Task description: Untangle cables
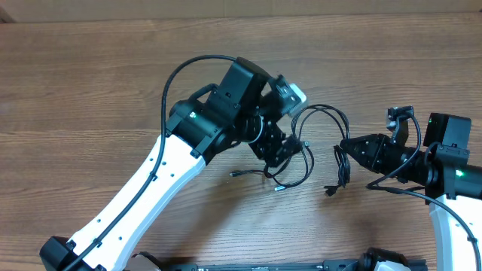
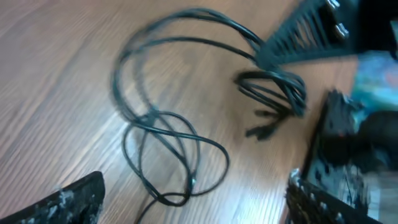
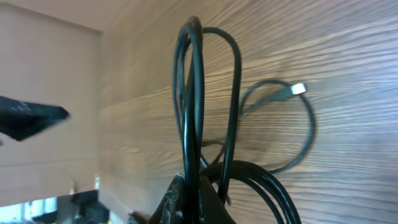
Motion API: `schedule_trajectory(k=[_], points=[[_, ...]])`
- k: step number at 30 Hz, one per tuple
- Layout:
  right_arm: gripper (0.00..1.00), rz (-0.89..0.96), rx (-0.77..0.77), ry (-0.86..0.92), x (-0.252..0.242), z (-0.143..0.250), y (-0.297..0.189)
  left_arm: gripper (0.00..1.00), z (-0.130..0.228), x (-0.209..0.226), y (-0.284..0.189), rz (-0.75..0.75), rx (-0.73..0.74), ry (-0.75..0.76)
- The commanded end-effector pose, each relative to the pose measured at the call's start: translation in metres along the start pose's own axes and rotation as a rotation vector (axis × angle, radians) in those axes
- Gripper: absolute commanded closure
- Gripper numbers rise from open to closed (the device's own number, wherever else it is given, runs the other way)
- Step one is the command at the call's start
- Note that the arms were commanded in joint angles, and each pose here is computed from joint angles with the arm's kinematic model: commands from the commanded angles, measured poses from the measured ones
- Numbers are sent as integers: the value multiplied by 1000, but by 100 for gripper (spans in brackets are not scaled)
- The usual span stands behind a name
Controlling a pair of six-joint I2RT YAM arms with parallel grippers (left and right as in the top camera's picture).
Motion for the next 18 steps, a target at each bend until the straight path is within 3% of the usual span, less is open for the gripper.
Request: schedule_trajectory(k=[1,6,10,14,16,18], points=[[96,-132,36,-31,21,4,-5,11,-8,-22,-7,135,-63,171],[96,-299,98,-79,42,9,-10,13,-8,-46,-12,313,-129,262],[96,-414,137,-119,56,13,-16,14,-6,-53,-15,361,-150,340],[96,-548,191,-166,71,18,-24,32,-6,-56,-16,374,-175,428],[96,-583,208,-175,74,20,-27,32,-7,-56,-16,374,-187,456],[96,-608,223,-177,77,21,-29,24,-9,-57,-17,385,-208,472]])
Point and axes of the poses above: each gripper's point midway between its finger pads, its own y axis out along the fingers, its own x axis along the line the jaws close on, z = x × y, the point moved 5 cm from there along -y, back along the fingers, and after that the axes turned 14 degrees about y, right-handed, at the moved point
